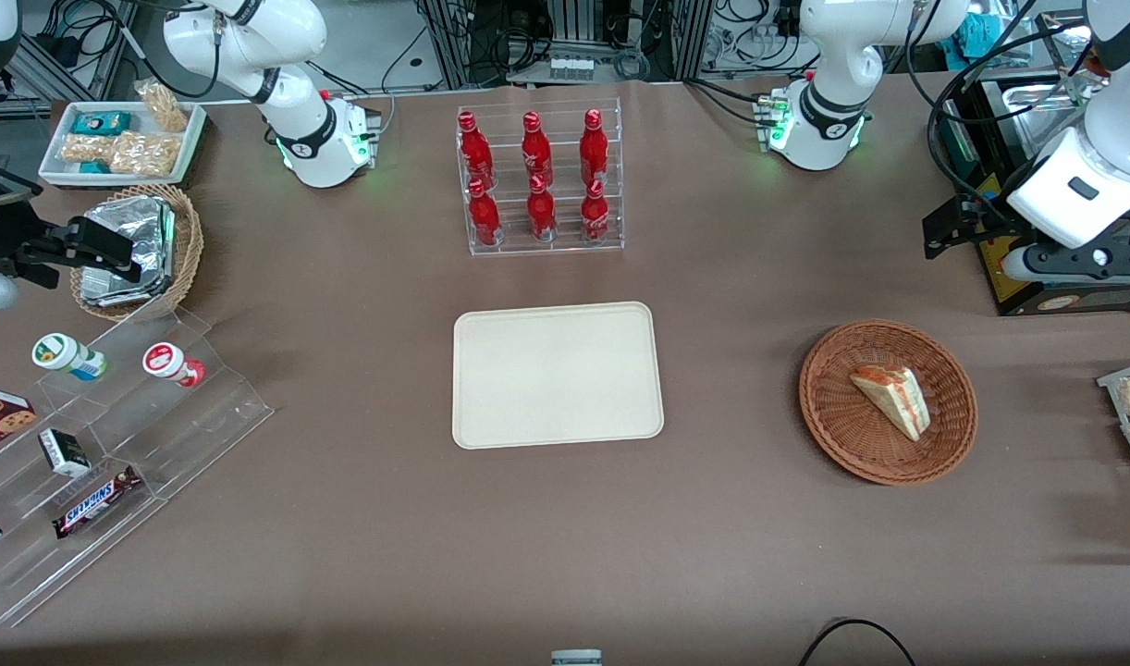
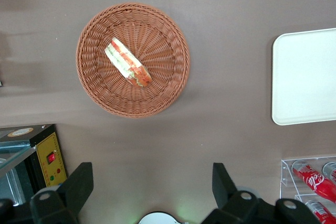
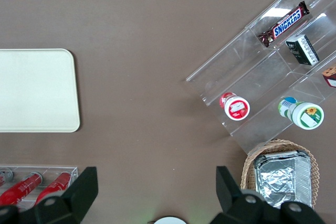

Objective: Place sandwich from basket to tray
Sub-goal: 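Move the left gripper from rest toward the wicker basket, then lower the open left gripper onto the sandwich and close it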

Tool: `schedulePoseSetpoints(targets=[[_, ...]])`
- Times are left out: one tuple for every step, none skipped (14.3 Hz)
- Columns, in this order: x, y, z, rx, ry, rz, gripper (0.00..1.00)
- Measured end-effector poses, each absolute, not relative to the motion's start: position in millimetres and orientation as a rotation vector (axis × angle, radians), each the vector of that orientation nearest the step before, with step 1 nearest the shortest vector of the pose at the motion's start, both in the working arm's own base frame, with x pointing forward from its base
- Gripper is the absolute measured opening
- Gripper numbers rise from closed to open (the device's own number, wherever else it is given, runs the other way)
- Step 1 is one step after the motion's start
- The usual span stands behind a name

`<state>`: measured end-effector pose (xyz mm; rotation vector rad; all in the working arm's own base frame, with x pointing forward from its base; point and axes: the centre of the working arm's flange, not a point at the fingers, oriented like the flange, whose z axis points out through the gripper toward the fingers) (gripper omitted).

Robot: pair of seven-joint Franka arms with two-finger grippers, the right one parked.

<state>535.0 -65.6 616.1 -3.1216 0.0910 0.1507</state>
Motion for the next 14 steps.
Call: schedulePoseSetpoints(targets=[[535, -65, 609, -3.119, 0.090, 0.175, 1.00], [535, -65, 598, -3.114, 0.089, 0.211, 1.00], [535, -64, 584, -3.110, 0.088, 0.246, 1.00], [538, -63, 565, -3.107, 0.085, 0.265, 1.00], [542, -60, 543, -3.107, 0.076, 0.269, 1.00], [545, -56, 519, -3.109, 0.065, 0.259, 1.00], [548, -51, 495, -3.112, 0.052, 0.245, 1.00], [550, -47, 474, -3.115, 0.039, 0.229, 1.00], [551, -41, 455, -3.118, 0.024, 0.206, 1.00], [552, -34, 436, -3.122, 0.003, 0.172, 1.00], [553, -25, 417, -3.125, -0.021, 0.135, 1.00], [553, -16, 399, -3.128, -0.046, 0.090, 1.00], [551, -6, 381, -3.129, -0.080, 0.048, 1.00], [549, 3, 365, -3.128, -0.135, 0.023, 1.00]])
